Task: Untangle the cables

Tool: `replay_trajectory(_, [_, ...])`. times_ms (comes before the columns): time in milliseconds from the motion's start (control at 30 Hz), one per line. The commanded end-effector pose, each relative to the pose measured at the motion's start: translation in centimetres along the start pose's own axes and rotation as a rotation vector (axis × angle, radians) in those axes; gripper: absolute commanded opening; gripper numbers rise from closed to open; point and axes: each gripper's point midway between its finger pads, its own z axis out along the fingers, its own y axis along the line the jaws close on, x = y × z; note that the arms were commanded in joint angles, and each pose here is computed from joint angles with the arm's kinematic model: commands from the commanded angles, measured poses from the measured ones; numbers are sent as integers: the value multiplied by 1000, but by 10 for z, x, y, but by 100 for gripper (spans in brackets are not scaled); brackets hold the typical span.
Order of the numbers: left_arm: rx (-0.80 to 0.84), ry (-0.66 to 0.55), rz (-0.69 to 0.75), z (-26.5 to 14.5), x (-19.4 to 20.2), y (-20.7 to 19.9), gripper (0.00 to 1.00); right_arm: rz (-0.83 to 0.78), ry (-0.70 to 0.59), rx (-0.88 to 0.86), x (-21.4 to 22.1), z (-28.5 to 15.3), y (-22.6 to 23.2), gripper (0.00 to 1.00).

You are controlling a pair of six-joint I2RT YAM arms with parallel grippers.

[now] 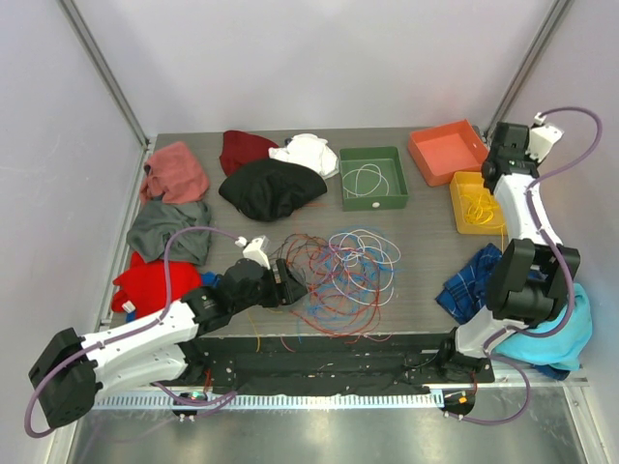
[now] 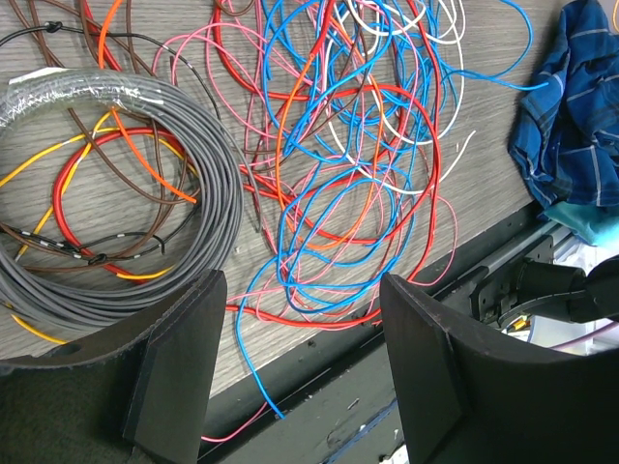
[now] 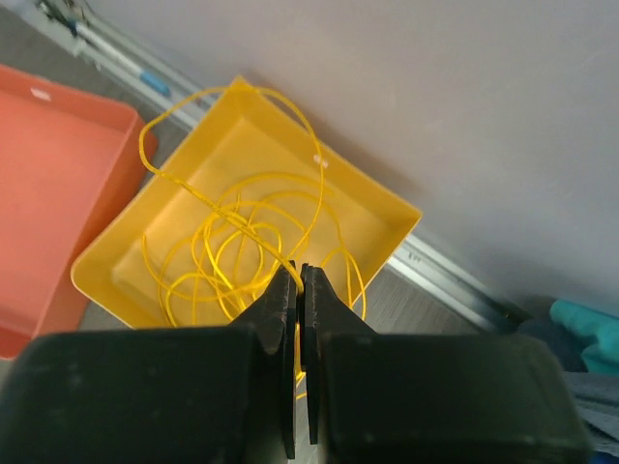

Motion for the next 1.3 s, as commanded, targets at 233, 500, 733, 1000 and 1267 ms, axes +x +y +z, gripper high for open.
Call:
replay_trajectory(233, [19, -52, 2, -5, -11, -4, 69, 91, 164, -132, 83, 27, 38, 1])
replay_trajectory(500, [14, -30, 10, 1, -9, -7, 69, 167, 180, -246, 100, 18, 57, 1])
replay_trajectory(733, [7, 3, 21, 9, -6, -10, 69, 310, 10, -353, 38, -24, 66, 1])
replay_trajectory(1000, [13, 22, 14, 11, -4, -12, 68, 265, 3, -287, 29, -10, 57, 1])
replay_trajectory(1267, [-10, -15, 9, 9, -8, -6, 68, 288, -8, -278, 15, 26, 62, 1])
